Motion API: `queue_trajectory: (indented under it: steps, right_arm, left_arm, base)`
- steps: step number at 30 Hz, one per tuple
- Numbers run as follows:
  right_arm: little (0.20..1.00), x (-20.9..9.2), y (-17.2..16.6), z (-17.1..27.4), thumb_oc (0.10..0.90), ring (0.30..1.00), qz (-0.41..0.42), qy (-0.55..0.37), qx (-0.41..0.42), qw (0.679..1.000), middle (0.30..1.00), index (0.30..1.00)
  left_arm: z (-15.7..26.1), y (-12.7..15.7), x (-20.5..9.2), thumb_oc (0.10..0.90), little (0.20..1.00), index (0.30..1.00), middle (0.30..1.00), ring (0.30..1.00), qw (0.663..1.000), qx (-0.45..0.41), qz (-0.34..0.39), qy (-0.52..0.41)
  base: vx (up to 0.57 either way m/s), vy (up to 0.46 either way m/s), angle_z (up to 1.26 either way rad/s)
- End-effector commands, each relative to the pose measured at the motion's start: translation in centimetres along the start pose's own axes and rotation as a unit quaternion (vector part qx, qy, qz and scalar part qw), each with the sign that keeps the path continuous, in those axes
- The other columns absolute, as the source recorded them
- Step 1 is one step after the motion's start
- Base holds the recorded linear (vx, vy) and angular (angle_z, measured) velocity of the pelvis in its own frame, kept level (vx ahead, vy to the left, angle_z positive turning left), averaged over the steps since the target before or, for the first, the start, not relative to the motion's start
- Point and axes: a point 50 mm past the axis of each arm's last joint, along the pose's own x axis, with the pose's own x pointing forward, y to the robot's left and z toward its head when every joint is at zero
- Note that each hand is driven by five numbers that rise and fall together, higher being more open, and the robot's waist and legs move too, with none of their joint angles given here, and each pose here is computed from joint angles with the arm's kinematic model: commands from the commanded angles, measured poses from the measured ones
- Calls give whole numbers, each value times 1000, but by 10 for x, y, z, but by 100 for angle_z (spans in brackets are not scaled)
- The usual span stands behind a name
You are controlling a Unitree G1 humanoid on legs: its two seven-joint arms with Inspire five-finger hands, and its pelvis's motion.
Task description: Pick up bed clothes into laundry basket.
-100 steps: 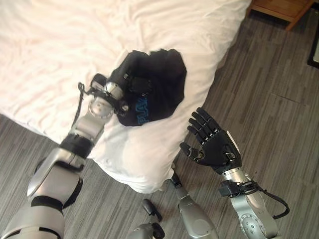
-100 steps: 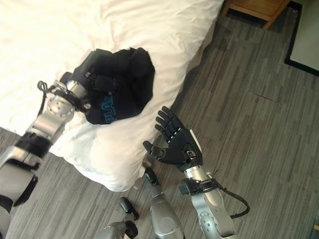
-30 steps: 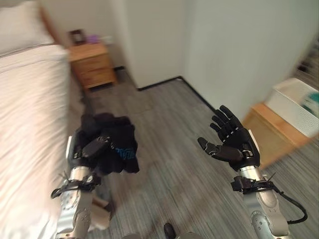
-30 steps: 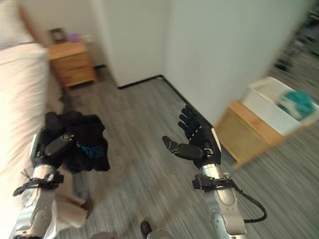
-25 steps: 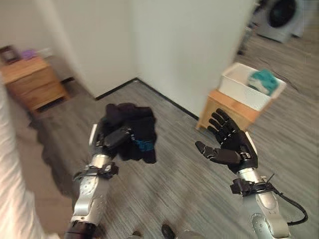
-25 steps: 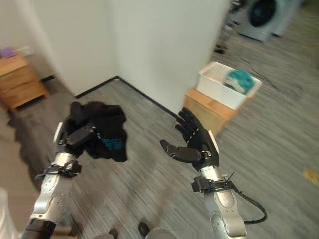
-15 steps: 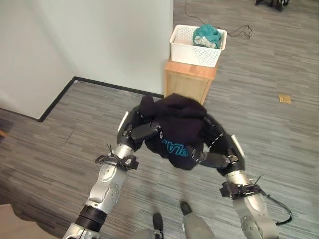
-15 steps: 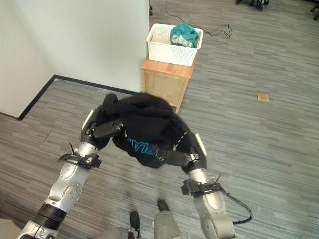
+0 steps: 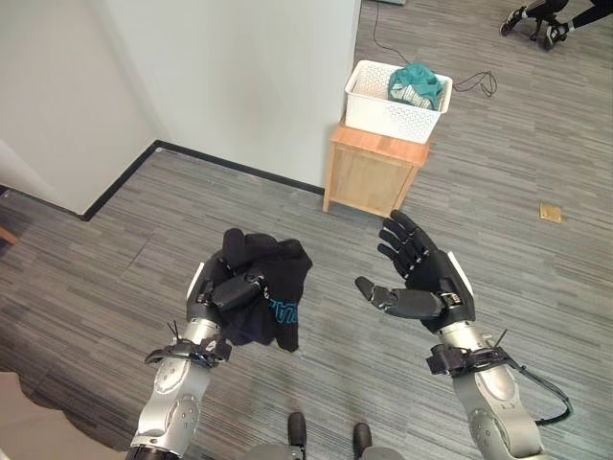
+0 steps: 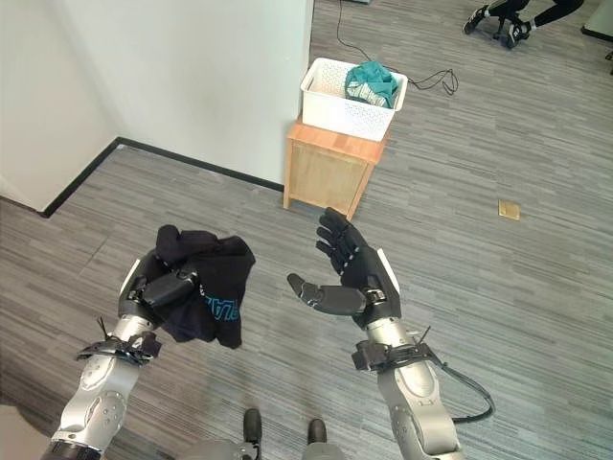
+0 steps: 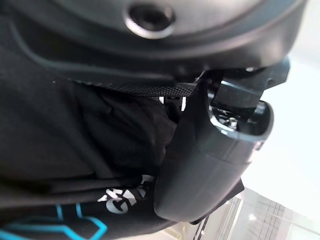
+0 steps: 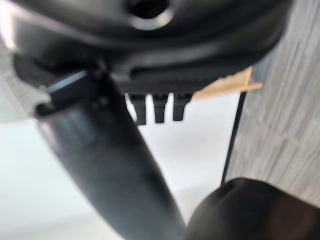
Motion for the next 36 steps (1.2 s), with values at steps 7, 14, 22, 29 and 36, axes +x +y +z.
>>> queue_trajectory:
  steps: [7,14,22,29,36]
  right_arm:
    - [900,21,25,44,800,900,72,-122,-23,990,900,900]
    - [900,23,23,49,800,900,73,-135,-24,988,900,900]
    - [900,30,25,41,800,900,88,-108,23,990,900,900]
    - [900,25,20,38,800,900,65,-109,47,991,900,900]
    - [900,26,22,33,800,900,75,-94,11,993,900,900]
  left_arm:
    - [68,-38,27,400,300,300,300,300,981,36,-109,-159]
    - [69,-46,36,400,300,300,300,300,978,35,-125,-164]
    - [64,-42,35,400,300,300,300,300,982,2,-117,-149]
    - [56,-47,37,400,300,300,300,300,983,-12,-114,-141]
    - [61,-55,40,400,300,300,300,300,978,13,-141,-151]
  base:
    - [193,-17,10]
    - [411,-263,11]
    - [331,-455,29]
    - [295,-107,-22]
    - [407,10,-53]
